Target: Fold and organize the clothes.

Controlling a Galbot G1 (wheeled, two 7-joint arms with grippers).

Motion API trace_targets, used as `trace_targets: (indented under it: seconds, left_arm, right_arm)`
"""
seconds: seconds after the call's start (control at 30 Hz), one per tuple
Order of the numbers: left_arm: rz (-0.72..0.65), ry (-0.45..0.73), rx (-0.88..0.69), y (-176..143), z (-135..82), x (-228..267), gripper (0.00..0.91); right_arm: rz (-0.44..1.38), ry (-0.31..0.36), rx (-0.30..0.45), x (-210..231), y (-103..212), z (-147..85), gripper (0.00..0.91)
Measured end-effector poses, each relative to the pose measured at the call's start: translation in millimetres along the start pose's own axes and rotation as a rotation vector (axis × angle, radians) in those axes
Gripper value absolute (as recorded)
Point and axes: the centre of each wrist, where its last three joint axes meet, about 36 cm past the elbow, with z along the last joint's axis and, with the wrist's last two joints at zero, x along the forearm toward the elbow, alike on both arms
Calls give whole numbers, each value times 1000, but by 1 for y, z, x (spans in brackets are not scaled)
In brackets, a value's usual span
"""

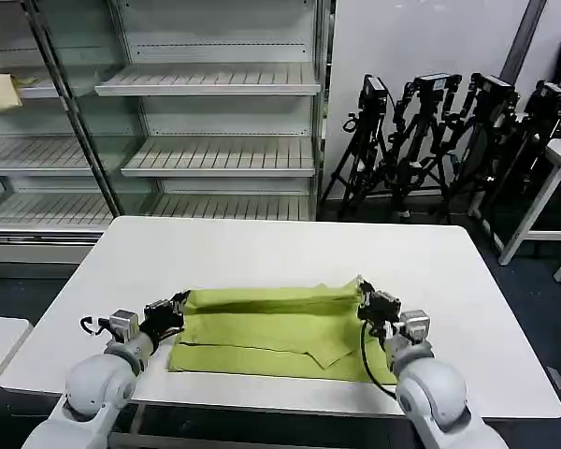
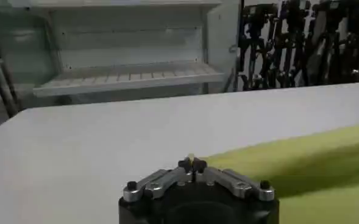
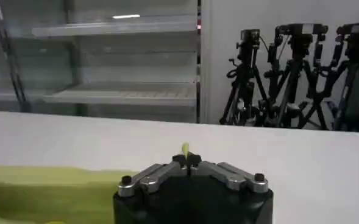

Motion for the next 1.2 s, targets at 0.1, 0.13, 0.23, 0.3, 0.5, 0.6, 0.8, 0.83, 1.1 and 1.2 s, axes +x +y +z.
trace_targets:
  seconds: [0.1, 0.13, 0.23, 0.3, 0.5, 0.6, 0.8, 0.83, 1.1, 1.2]
  left_arm:
    - [7, 0, 0, -5, 3, 5, 20]
    - [9, -1, -2, -6, 4, 6, 20]
    - [14, -3, -4, -9, 6, 11, 20]
    - [15, -6, -4, -11, 7, 14, 20]
    - [16, -6, -5, -18, 10, 22, 20]
    - [8, -9, -7, -17, 9, 23, 20]
    - [1, -2, -14, -17, 12, 24, 20]
    - [0, -2, -15, -17, 12, 24, 20]
    - [-5, 7, -19, -16, 13, 21, 20]
    - [-7, 16, -22, -17, 15, 20, 20]
  right_arm:
    - [6, 5, 9, 10, 2, 2, 0]
    - [7, 6, 10, 13, 3, 2, 0]
    - [2, 8, 13, 21, 7, 3, 0]
    - [1, 9, 13, 26, 9, 3, 0]
    - [-3, 13, 20, 35, 13, 5, 0]
    - [-5, 14, 23, 36, 15, 6, 0]
    - [-3, 20, 31, 37, 16, 9, 0]
    - [-2, 23, 32, 37, 16, 10, 0]
    - [6, 42, 37, 39, 15, 15, 0]
    - [3, 52, 37, 38, 16, 18, 0]
